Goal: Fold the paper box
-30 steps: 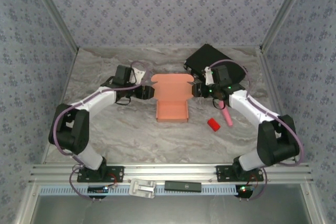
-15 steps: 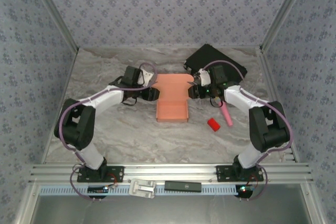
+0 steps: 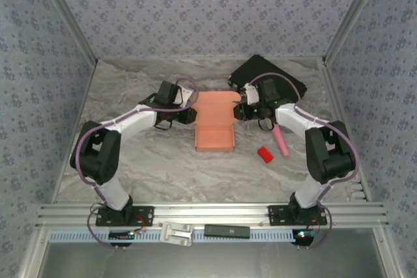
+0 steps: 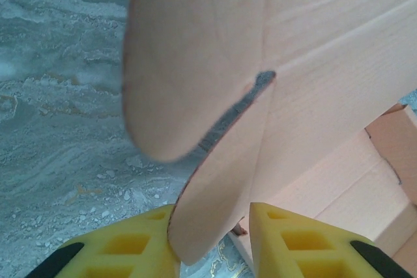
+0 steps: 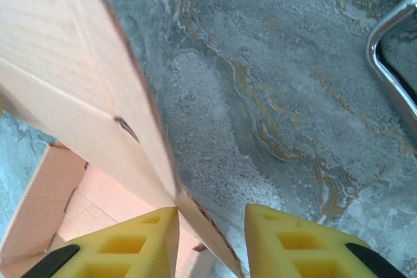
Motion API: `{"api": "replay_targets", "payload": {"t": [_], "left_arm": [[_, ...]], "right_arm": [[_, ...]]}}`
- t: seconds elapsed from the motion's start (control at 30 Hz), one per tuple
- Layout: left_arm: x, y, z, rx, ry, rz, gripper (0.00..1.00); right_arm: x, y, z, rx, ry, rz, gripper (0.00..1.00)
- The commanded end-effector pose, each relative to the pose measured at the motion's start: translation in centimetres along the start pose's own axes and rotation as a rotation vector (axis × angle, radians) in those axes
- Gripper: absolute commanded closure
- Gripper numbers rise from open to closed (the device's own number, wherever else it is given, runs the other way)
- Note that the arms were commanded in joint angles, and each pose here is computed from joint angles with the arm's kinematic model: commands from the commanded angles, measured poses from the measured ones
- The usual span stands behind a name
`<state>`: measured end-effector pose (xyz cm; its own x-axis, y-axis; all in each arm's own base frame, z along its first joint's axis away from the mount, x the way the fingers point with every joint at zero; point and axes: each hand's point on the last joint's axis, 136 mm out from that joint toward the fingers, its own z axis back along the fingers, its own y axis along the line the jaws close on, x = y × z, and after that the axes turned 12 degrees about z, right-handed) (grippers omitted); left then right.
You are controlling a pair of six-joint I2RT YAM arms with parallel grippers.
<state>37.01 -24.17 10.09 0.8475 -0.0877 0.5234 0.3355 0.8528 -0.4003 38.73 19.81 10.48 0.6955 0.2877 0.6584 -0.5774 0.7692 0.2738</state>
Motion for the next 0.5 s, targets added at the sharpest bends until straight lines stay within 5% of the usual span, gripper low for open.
{"api": "replay_targets", "payload": {"t": [0.0, 0.23, 0.47], "left_arm": [[0.8, 0.0, 0.3, 0.04, -0.017, 0.005, 0.76], [1.1, 0.4, 0.6, 0.117, -0.062, 0.07, 1.0], [1.1, -0.3, 1.3, 0.193, -0.147, 0.107, 1.0]], "right_arm": [[1.0, 0.3, -0.2, -0.017, -0.016, 0.024, 0.79], [0.7, 0.8, -0.3, -0.109, 0.007, 0.048, 0.98], [0.5, 1.6, 0.1, -0.255, -0.018, 0.044, 1.0]]}}
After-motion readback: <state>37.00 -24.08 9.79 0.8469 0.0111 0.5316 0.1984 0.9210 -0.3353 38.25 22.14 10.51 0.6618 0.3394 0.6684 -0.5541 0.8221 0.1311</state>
